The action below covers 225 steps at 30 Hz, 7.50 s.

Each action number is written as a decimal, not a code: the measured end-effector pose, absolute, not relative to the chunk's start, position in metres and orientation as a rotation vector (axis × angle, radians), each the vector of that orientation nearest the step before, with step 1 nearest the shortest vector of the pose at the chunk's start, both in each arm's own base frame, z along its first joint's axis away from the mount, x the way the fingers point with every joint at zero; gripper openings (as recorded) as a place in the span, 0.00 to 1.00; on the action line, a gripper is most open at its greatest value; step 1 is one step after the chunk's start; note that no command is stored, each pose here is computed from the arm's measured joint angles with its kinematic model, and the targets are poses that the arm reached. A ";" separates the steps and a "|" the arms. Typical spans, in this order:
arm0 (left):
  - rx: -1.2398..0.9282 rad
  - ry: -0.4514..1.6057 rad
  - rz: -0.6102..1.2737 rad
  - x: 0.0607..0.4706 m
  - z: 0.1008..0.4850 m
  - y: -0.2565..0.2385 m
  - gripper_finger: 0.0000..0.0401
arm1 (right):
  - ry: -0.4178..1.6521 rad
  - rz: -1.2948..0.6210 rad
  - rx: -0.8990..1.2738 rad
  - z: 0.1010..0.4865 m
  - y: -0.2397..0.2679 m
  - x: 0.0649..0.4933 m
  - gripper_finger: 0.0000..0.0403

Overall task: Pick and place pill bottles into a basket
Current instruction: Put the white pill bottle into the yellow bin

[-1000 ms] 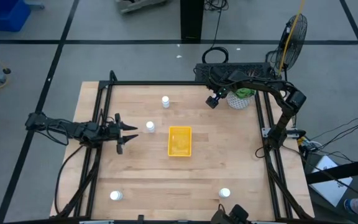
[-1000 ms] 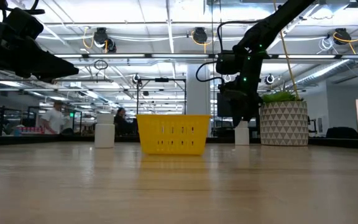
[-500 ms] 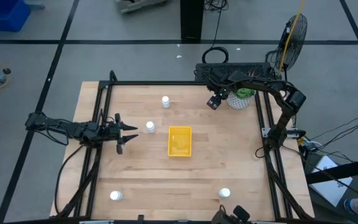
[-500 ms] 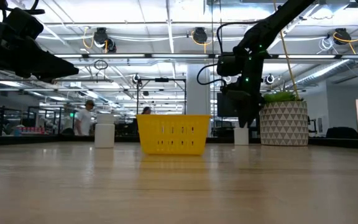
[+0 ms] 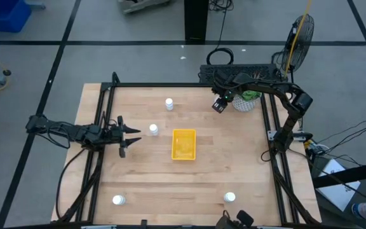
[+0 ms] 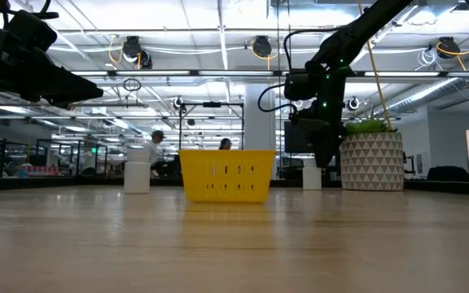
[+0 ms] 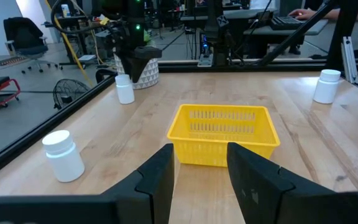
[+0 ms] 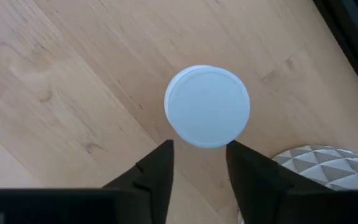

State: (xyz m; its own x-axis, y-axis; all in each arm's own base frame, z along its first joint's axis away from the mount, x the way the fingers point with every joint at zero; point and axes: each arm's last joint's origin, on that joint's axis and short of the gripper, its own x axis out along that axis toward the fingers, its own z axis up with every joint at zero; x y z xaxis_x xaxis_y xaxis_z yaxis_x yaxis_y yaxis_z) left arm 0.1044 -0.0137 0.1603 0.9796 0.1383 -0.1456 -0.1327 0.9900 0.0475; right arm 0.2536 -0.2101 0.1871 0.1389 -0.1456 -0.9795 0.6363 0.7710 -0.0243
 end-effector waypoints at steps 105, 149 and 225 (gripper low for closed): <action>0.037 0.149 0.136 0.104 0.160 -0.014 0.38 | 0.759 -0.176 0.200 0.279 -0.038 0.320 0.36; 0.046 0.180 0.136 0.106 0.157 -0.014 0.38 | 1.161 -0.077 0.104 0.225 -0.012 0.388 0.36; 0.051 0.192 0.137 0.107 0.156 -0.014 0.38 | 1.078 -0.162 0.125 0.208 -0.035 0.384 0.70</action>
State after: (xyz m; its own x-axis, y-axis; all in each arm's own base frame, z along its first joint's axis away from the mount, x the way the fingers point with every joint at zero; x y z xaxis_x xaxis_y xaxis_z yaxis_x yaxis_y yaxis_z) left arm 0.1068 -0.0143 0.1564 0.9724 0.1400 -0.1866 -0.1304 0.9894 0.0632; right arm 0.3837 -0.0349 0.2077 0.4627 -0.0707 -0.8837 0.1922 0.9811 0.0222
